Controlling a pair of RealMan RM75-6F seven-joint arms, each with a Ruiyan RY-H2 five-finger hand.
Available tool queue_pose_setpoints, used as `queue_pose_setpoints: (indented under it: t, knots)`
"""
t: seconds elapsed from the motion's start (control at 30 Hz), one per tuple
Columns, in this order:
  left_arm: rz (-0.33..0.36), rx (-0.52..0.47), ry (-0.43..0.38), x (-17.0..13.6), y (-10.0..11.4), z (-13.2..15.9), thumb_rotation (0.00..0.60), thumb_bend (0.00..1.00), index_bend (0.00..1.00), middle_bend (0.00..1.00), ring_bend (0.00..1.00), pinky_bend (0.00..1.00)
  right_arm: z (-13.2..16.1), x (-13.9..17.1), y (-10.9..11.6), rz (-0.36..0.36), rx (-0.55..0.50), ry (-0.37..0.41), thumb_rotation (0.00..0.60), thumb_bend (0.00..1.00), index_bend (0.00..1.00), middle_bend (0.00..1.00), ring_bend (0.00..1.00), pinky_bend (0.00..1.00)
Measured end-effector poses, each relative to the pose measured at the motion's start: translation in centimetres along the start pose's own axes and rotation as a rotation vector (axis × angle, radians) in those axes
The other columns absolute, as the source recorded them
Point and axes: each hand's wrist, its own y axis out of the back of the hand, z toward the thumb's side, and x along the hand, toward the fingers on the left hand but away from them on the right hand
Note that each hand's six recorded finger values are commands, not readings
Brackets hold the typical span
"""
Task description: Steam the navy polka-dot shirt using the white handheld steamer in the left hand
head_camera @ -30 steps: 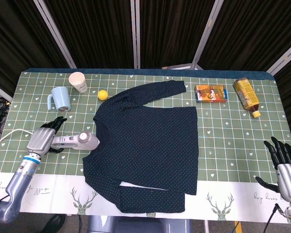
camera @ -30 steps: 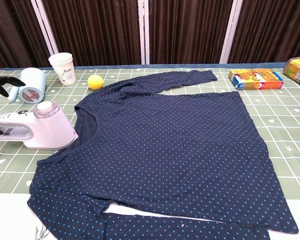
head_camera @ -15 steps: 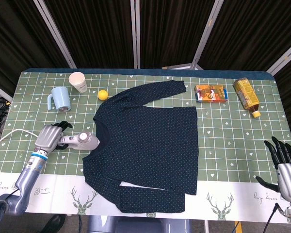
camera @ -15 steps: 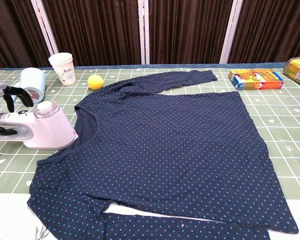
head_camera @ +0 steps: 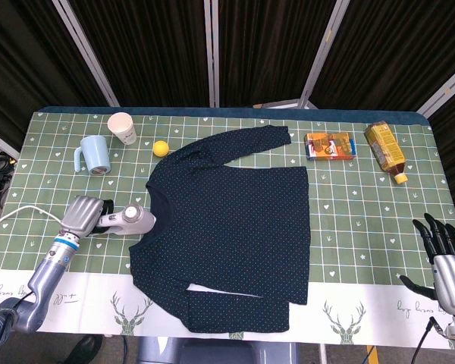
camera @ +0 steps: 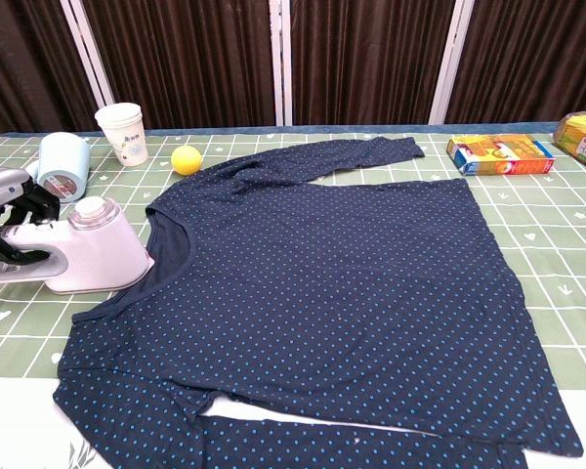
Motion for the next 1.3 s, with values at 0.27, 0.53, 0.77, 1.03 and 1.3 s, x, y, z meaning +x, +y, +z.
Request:
queue_pose_setpoints:
  t: [0.27, 0.53, 0.77, 1.03, 1.3]
  knots:
    - [0.01, -0.001, -0.021, -0.1, 0.4, 0.1, 0.6, 0.51, 0.91, 0.87, 0.87, 1.0, 0.1, 0.0, -0.1, 0.004, 0.003, 0.002, 0.6, 0.0, 0.0, 0.0, 0.0, 0.0]
    - [0.054, -0.077, -0.098, 0.0, 2.6, 1.4, 0.6, 0.52, 0.92, 0.88, 0.87, 1.0, 0.0, -0.2, -0.4, 0.005, 0.017, -0.008, 0.6, 0.0, 0.0, 0.0, 0.0, 0.0]
    - [0.072, -0.135, -0.163, 1.4, 4.9, 3.8, 0.6, 0.57, 0.94, 0.88, 0.87, 1.0, -0.5, -0.5, -0.4, 0.006, 0.02, -0.031, 0.6, 0.0, 0.0, 0.0, 0.0, 0.0]
    - [0.031, -0.175, -0.21, 4.5, 6.0, 7.6, 0.6, 0.59, 0.94, 0.88, 0.87, 1.0, -1.2, -1.0, -0.4, 0.008, 0.014, -0.064, 0.6, 0.0, 0.0, 0.0, 0.0, 0.0]
    - [-0.012, -0.202, -0.256, 7.3, 5.2, 12.3, 0.6, 0.59, 0.94, 0.88, 0.87, 1.0, -2.0, -1.3, -0.2, 0.007, 0.005, -0.091, 0.6, 0.0, 0.0, 0.0, 0.0, 0.0]
